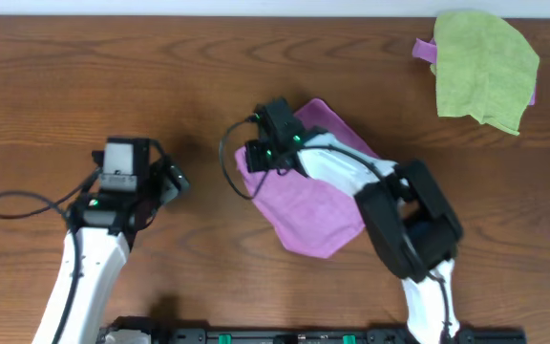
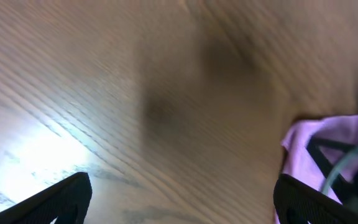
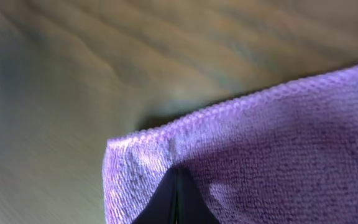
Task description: Fold the cloth
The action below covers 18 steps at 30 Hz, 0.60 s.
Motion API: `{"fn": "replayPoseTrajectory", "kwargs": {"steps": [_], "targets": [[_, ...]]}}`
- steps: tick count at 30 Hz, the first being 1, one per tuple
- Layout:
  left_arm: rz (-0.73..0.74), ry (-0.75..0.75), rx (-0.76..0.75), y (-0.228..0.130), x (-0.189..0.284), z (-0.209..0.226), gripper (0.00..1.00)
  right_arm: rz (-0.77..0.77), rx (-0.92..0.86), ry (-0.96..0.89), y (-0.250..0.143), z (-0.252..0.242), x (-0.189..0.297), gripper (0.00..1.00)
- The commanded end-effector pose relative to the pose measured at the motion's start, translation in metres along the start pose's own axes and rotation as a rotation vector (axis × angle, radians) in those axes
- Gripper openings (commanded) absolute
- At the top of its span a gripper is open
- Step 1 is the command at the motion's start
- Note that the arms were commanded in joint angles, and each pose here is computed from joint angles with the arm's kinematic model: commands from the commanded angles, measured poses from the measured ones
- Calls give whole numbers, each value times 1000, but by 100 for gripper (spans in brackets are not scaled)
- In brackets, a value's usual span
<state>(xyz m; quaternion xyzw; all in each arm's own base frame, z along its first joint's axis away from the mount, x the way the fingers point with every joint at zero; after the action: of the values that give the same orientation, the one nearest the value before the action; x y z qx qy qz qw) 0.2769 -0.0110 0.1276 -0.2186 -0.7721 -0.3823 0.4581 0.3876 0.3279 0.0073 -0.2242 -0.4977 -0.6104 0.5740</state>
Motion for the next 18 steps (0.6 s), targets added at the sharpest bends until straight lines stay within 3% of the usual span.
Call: {"fn": "replayPoseTrajectory", "kwargs": {"steps": [1, 12, 18], "targets": [[-21, -44, 42, 8, 14, 1, 95, 50, 23, -54, -1, -11, -34, 1], [-12, -99, 3, 5, 22, -6, 95, -69, 43, -44, 81, 10, -66, 2], [13, -130, -45, 0, 22, -11, 95, -146, 5, -202, 107, -32, -57, 1]]}}
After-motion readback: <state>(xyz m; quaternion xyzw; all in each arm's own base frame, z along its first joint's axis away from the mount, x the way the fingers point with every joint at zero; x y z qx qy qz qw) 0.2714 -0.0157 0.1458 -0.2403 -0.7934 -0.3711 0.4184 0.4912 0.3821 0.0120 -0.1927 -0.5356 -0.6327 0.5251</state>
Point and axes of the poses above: each gripper's point midway between its finger pads, its own x axis back along the fingers, its own z axis along the line the jaws close on, y = z × x, the point moved 1 cm from there along x, back along the fingers, and after that the axes turned 1 degree about x, right-handed, at the moved point
